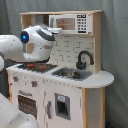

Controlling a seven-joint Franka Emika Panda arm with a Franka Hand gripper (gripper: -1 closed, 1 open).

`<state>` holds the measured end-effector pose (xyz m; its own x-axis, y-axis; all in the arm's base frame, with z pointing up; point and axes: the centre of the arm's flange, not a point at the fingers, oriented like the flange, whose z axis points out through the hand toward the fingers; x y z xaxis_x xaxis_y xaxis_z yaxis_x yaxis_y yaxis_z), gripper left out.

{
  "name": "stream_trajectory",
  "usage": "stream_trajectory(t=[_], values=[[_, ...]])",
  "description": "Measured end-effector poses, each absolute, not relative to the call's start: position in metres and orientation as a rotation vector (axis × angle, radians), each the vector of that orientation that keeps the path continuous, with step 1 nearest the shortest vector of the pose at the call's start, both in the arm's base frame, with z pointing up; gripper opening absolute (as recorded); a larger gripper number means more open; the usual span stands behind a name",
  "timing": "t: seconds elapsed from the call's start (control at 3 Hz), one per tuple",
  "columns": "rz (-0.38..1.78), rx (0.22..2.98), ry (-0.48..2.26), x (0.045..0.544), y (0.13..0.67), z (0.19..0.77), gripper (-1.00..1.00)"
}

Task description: Play with the kitchen

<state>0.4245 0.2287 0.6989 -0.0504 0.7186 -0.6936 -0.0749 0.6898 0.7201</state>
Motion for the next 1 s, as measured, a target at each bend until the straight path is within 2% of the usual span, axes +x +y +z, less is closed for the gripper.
stream_trajectory(t=[0.33,1.0], values=[[0.701,0.569,1.502,0.417,0.247,0.692,1.00],[0.712,0.557,1.564,0.375,0.321,0.652,1.00]])
